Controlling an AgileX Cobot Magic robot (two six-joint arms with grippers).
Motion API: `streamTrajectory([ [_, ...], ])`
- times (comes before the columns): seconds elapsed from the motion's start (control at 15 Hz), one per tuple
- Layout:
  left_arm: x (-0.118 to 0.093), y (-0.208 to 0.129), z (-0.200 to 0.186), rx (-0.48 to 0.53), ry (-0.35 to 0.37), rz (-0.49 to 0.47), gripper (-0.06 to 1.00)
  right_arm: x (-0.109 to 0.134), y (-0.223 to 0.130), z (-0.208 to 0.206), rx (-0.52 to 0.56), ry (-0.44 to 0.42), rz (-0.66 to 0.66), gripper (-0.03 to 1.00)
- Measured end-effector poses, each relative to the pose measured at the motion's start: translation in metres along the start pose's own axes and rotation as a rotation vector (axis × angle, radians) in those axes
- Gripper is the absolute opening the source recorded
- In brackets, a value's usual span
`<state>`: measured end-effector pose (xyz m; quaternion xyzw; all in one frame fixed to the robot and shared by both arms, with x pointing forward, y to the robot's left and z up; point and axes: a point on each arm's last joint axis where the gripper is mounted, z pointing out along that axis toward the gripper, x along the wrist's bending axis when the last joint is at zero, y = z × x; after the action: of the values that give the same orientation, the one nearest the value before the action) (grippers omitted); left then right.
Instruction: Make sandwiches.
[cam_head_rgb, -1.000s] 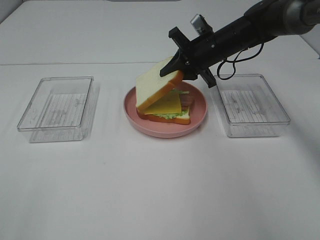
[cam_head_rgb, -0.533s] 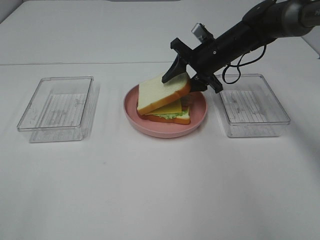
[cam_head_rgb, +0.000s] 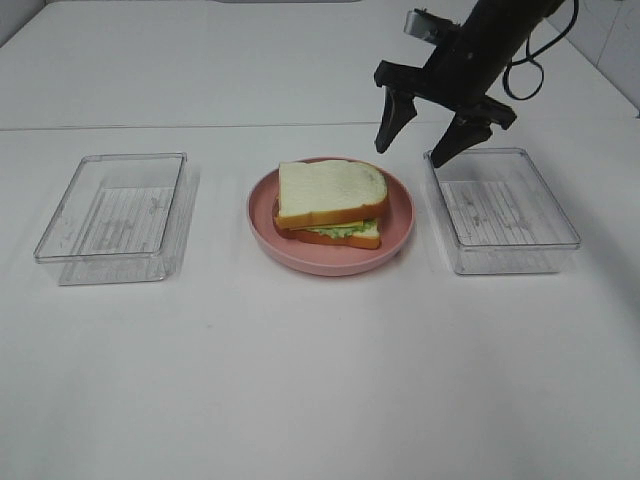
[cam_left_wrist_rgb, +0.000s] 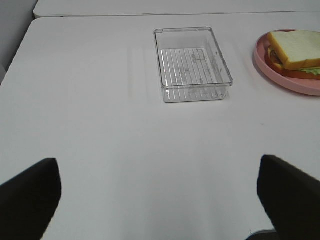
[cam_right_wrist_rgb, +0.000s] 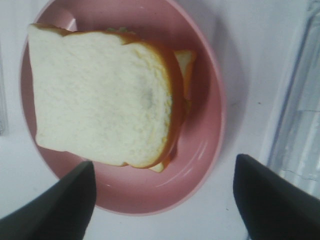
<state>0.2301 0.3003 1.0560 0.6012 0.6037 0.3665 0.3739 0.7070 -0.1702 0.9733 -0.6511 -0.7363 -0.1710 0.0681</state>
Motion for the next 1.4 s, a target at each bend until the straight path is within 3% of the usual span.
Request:
streamTrajectory([
  [0.27,0.000,0.000,0.000,0.000,0.000,0.000,0.99,0.004,0.018,-0.037,-0.141,-0.157,-0.027,0.84],
  [0.47,0.000,0.000,0.000,0.000,0.000,0.000,0.99,-0.003,0.018,-0.059,-0.188,-0.254,-0.040,0.88],
  [0.6,0.000,0.000,0.000,0.000,0.000,0.000,0.99,-0.020,0.019,-0.078,-0.223,-0.300,-0.024,0.88],
  [0.73,0.000,0.000,0.000,0.000,0.000,0.000,0.99,-0.066,0.016,-0.122,-0.294,-0.373,0.064,0.88],
  [0.8,0.000,0.000,0.000,0.000,0.000,0.000,0.99,-0.074,0.011,-0.137,-0.314,-0.378,0.088,0.88],
  [0.93,0.000,0.000,0.000,0.000,0.000,0.000,0.99,-0.068,-0.004,-0.161,-0.339,-0.379,0.089,0.88],
  [1.2,0.000,0.000,0.000,0.000,0.000,0.000,0.99,-0.041,-0.104,-0.209,-0.302,-0.377,0.095,0.88],
  [1.27,0.000,0.000,0.000,0.000,0.000,0.000,0.99,-0.033,-0.150,-0.223,-0.312,-0.381,0.094,0.88],
  [1.4,0.000,0.000,0.000,0.000,0.000,0.000,0.99,-0.026,-0.199,-0.237,-0.373,-0.379,0.083,0.88],
])
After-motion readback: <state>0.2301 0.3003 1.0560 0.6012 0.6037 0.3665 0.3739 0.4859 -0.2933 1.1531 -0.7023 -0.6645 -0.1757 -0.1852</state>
